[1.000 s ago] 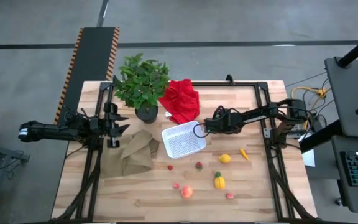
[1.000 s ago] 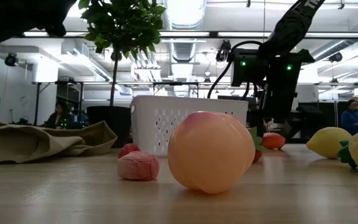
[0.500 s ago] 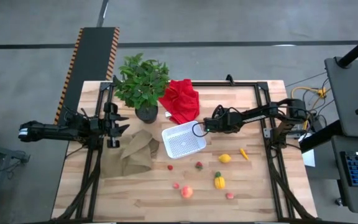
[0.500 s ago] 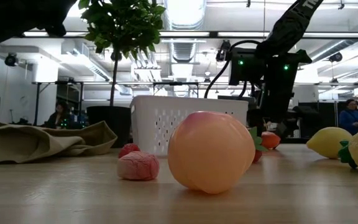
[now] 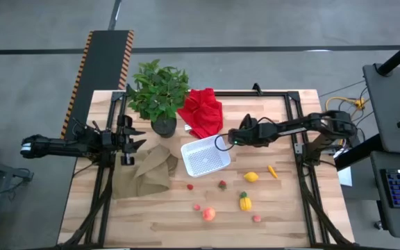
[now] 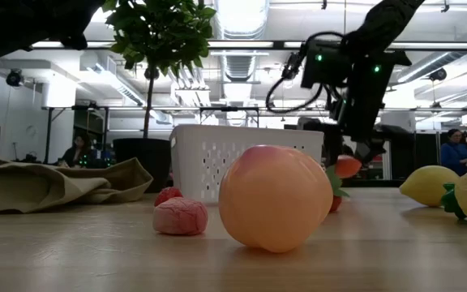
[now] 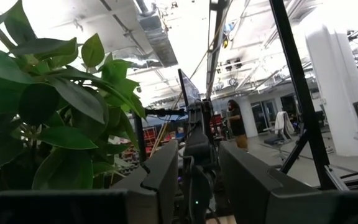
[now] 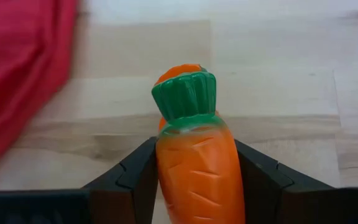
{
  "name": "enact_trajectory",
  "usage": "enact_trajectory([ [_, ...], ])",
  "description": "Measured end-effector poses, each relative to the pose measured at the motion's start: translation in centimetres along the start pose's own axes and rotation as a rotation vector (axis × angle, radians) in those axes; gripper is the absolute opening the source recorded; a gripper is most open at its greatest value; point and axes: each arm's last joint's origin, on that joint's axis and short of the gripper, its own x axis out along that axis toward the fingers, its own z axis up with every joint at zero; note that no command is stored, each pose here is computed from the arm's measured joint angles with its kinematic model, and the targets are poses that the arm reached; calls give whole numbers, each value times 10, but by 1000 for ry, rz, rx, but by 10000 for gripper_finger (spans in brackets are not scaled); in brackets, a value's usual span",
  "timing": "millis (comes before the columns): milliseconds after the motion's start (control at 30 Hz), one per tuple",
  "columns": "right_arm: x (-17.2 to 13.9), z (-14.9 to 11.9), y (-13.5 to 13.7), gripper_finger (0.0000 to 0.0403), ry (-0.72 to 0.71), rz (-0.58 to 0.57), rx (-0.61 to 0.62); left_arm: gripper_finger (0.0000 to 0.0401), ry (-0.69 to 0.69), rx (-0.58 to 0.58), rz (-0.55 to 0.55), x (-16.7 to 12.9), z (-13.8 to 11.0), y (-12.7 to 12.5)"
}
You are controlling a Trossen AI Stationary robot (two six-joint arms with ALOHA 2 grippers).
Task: Pick and placing Produce into tupperware
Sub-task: Put the orange carrot into the bin
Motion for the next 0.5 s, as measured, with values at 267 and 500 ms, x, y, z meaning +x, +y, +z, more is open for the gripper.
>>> enact_trajectory([
  [267, -38, 13, 5, 166, -36, 210, 45, 105, 1, 0, 3, 0, 0, 0],
  [500, -82, 16, 31, 166, -93, 532, 28, 105, 8, 1, 9, 0, -1, 0],
])
